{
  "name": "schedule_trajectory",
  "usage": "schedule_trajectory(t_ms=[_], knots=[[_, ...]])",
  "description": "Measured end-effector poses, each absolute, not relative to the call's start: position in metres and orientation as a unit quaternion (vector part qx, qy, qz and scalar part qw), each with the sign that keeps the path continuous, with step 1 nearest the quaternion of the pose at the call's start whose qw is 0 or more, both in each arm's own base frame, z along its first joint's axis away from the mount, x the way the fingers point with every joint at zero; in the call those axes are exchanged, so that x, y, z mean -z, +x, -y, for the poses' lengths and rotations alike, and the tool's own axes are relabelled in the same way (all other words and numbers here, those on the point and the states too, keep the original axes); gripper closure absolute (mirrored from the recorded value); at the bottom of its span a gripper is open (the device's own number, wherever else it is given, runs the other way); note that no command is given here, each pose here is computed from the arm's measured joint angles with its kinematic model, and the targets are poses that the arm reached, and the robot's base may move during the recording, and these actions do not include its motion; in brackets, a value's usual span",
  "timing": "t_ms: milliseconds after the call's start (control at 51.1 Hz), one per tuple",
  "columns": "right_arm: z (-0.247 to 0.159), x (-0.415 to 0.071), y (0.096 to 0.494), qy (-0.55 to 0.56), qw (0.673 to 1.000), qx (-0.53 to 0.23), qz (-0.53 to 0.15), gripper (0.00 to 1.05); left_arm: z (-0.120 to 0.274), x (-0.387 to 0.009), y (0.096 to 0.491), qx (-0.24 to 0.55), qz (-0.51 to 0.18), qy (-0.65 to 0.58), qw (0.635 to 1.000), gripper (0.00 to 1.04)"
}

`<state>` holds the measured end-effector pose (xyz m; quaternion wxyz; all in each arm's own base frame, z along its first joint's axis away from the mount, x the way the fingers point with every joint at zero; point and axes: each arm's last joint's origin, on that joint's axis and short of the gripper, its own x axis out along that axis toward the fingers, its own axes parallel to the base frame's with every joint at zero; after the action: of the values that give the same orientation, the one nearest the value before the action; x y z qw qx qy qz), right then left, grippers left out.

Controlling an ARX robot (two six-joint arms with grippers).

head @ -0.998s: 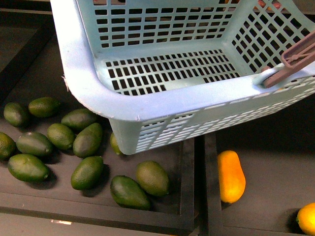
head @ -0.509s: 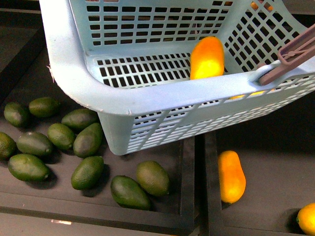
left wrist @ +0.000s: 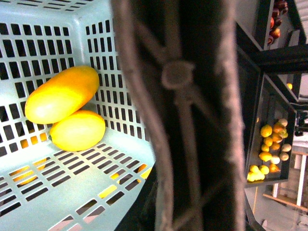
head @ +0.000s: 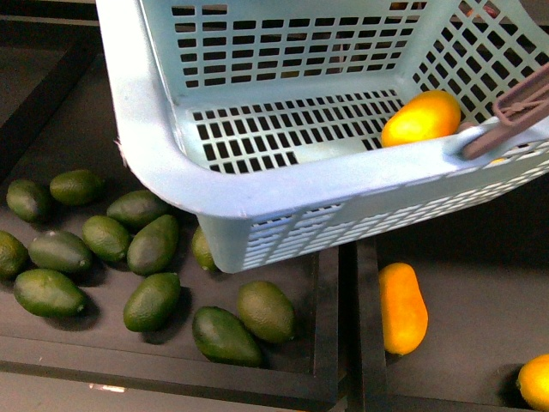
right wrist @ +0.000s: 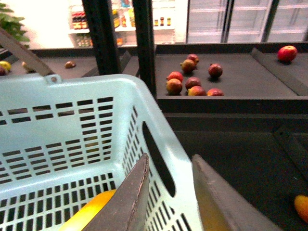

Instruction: Pick lemon and mango into basket

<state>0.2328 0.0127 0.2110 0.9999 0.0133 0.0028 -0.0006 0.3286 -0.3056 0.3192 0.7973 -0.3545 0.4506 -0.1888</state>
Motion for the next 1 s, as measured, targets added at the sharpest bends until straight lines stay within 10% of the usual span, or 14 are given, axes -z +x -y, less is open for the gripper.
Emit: schedule_trajectory(t_ms=[137,998], knots=[[-0.001,-0.199,0.21,0.004,1.0,0.0,-0.004,1.03,0.305,-0.319,0.329,0.186,-0.448,-0.354,0.8,1.0],[0.0,-0.166,0.141,0.003,1.0,0.0,-0.004,1.03,0.305,-0.319,0.329,0.186,-0.448,-0.354,0.8,1.0]])
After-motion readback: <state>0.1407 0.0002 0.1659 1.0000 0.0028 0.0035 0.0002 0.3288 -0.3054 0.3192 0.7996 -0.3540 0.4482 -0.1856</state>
